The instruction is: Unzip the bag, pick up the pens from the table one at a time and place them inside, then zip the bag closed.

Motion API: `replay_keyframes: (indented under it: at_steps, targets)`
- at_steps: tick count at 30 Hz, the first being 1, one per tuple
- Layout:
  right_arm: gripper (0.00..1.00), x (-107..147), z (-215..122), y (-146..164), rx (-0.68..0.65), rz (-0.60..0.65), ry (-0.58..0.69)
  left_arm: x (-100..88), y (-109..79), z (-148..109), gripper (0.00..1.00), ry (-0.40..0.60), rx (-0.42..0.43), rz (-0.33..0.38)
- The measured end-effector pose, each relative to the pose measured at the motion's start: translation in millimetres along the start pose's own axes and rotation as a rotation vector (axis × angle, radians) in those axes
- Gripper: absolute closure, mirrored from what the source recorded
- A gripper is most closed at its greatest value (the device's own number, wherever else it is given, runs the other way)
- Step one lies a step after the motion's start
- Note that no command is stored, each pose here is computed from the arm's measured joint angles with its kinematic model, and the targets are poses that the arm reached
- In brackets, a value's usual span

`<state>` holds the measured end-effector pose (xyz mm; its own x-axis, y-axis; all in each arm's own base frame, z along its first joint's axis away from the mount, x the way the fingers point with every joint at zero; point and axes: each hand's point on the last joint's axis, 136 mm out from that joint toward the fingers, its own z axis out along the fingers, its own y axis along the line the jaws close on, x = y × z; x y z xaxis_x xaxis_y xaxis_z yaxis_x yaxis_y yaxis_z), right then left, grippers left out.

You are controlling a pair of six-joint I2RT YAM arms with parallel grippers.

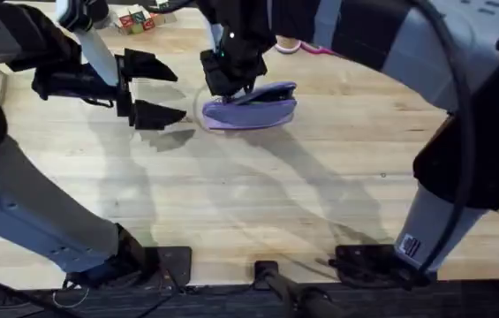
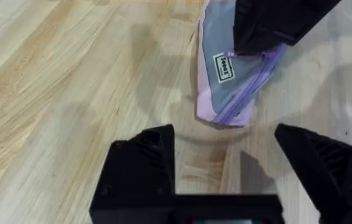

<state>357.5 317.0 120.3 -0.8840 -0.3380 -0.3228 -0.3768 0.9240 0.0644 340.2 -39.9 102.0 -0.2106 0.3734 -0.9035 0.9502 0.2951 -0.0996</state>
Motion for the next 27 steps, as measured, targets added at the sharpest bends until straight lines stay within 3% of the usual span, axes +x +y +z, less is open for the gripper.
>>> replay_keyframes:
  at_steps: [13,27]
  targets:
    - [0.971,-7.4,-37.7,2.4,-0.028,0.017,-0.062,-7.2,-8.5,18.3,0.006,0.007,0.055,0.032]
    - [0.971,-8.0,-43.6,4.1,-0.037,0.026,-0.071,-6.9,-9.0,19.3,0.006,0.011,0.058,0.034]
